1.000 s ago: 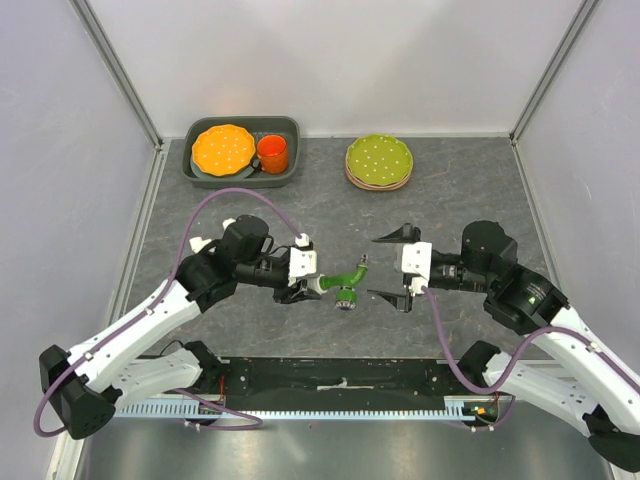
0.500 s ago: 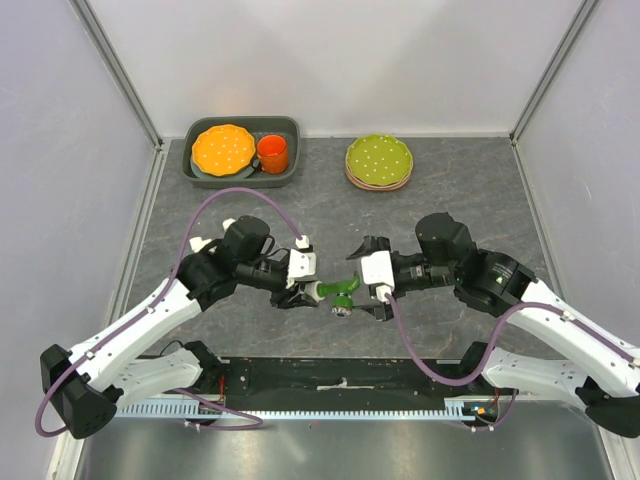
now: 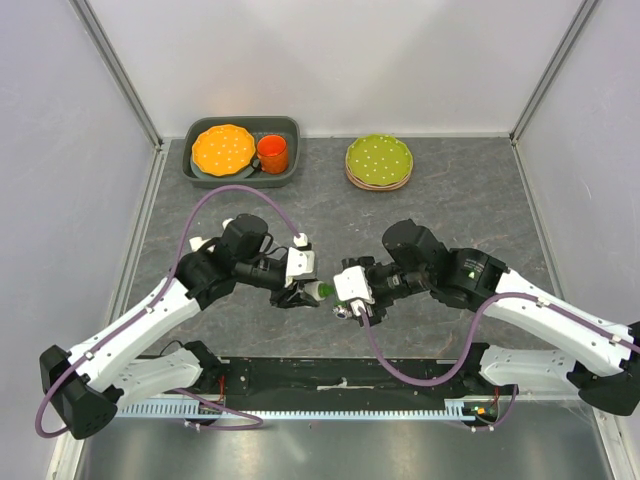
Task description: Install the water faucets
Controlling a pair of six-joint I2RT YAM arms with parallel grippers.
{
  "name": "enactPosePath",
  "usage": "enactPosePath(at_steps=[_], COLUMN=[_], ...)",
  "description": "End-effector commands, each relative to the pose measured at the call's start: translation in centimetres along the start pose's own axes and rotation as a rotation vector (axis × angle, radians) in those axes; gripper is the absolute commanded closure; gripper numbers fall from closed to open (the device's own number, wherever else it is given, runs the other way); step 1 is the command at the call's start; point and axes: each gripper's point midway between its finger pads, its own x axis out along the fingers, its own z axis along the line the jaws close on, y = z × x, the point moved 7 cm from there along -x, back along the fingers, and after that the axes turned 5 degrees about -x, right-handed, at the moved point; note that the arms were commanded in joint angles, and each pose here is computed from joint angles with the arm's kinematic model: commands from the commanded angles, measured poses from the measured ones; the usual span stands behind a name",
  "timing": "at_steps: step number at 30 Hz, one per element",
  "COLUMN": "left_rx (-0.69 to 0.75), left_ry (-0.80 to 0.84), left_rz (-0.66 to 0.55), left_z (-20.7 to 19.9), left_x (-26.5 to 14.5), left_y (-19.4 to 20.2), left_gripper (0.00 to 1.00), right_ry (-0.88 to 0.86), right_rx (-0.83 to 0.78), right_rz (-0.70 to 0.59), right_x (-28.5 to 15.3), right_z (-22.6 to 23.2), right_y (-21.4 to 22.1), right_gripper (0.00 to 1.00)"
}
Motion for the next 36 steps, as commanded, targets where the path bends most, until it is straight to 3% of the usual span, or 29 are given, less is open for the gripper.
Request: enactPosePath(at_steps=[1, 5, 8, 11, 12, 17, 18, 25, 29, 36], left_rx=[0.065, 0.076, 0.089, 0.104, 0.107, 0.142, 0.147, 0.182, 0.181, 0.180], left_ry=[-0.007, -0.058, -0.108, -0.166, -0.184, -0.320, -0.337, -0.482, -0.510, -0.540], left_rz=[-0.103, -0.097, -0.098, -0.099, -0.098, -0.110, -0.111, -0.144, -0.146, -0.169], left_z=[0.2, 0.6, 0.9, 1.3, 1.4, 2.2, 2.3, 2.9, 3.1, 3.3], left_x=[-0.6, -0.8, -1.1, -1.4, -1.5, -2.5, -2.7, -4.0, -4.2, -4.2], left_y=[-3.1, -2.9, -2.9, -2.8, -2.8, -2.8, -2.7, -2.9, -3.0, -3.0], left_gripper=[0.98, 0.98, 0.98, 0.98, 0.98, 0.98, 0.98, 0.98, 0.98, 0.98], right_ry=[0.064, 0.074, 0.088, 0.113, 0.143, 0.255, 0.281, 0.442, 0.461, 0.503], right_rx=[-0.009, 0.045, 0.104, 0.172, 0.185, 0.372, 0.397, 0.667, 0.701, 0.715], right_rz=[-0.071, -0.093, -0.120, -0.144, -0.165, -0.182, -0.200, -0.248, -0.301, -0.278], right_x=[-0.3, 0.3, 0.8, 1.3, 1.3, 1.8, 1.8, 1.9, 1.9, 1.8], right_z=[-1.5, -1.7, -1.9, -2.2, -2.6, -3.8, -4.2, -5.8, -6.1, -6.1], right_y=[-2.0, -2.1, -2.4, -2.6, -2.9, -3.1, -3.4, -2.8, -2.7, -1.2], right_gripper=[0.33, 0.56, 0.64, 0.92, 0.94, 0.96, 1.00, 1.00, 1.00, 1.00])
